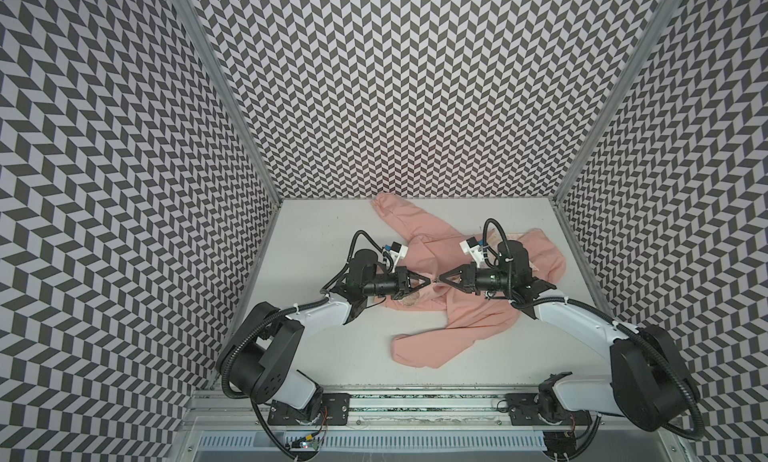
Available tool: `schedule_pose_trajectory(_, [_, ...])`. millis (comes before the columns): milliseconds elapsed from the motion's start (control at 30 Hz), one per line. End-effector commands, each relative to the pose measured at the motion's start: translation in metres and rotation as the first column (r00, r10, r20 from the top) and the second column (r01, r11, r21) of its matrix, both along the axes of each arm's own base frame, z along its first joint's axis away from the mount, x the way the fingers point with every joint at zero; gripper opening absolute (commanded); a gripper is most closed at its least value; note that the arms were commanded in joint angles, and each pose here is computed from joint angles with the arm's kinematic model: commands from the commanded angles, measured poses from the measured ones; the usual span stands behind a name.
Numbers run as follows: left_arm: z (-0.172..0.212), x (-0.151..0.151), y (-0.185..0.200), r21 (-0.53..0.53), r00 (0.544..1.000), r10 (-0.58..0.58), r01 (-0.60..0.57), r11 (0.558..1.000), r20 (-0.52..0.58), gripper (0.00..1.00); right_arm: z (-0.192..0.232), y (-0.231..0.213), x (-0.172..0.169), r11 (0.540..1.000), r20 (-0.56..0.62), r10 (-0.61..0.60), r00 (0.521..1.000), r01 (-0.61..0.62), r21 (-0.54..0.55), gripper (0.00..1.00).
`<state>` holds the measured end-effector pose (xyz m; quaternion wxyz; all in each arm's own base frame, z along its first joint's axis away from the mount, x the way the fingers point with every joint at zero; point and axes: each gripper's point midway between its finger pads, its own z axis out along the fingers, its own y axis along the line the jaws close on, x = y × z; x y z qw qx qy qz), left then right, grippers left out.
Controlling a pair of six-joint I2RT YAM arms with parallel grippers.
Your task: Zip up the jacket
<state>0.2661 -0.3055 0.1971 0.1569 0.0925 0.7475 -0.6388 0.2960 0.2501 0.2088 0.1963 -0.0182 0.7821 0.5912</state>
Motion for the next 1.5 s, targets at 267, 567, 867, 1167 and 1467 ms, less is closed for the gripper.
schedule_pose_trajectory(267, [0.017, -0.005, -0.004, -0.02, 0.998, -0.02, 0.021, 1.0, 0.054, 0.07, 0.002, 0.006, 0.001, 0.999, 0.026, 0.027, 0.999, -0.028, 0.028, 0.15])
schedule_pose_trajectory(567, [0.02, -0.005, -0.004, -0.022, 0.998, -0.019, 0.021, 1.0, 0.057, 0.07, 0.002, 0.006, 0.001, 0.999, 0.03, 0.036, 0.999, -0.037, 0.034, 0.14])
schedule_pose_trajectory(867, [0.026, -0.005, -0.004, -0.027, 0.998, -0.016, 0.018, 0.999, 0.066, 0.06, 0.003, 0.007, 0.001, 0.999, 0.031, 0.038, 0.999, -0.039, 0.038, 0.0])
schedule_pose_trajectory(1167, [0.035, 0.003, 0.013, 0.008, 0.996, 0.041, -0.041, 0.999, 0.08, 0.0, 0.007, -0.005, 0.014, 0.996, 0.065, -0.037, 0.997, 0.042, -0.074, 0.0])
schedule_pose_trajectory(1467, [0.037, 0.006, 0.029, 0.042, 0.994, 0.069, -0.073, 0.996, 0.087, 0.0, 0.015, -0.01, 0.025, 0.993, 0.089, -0.067, 0.994, 0.074, -0.087, 0.0])
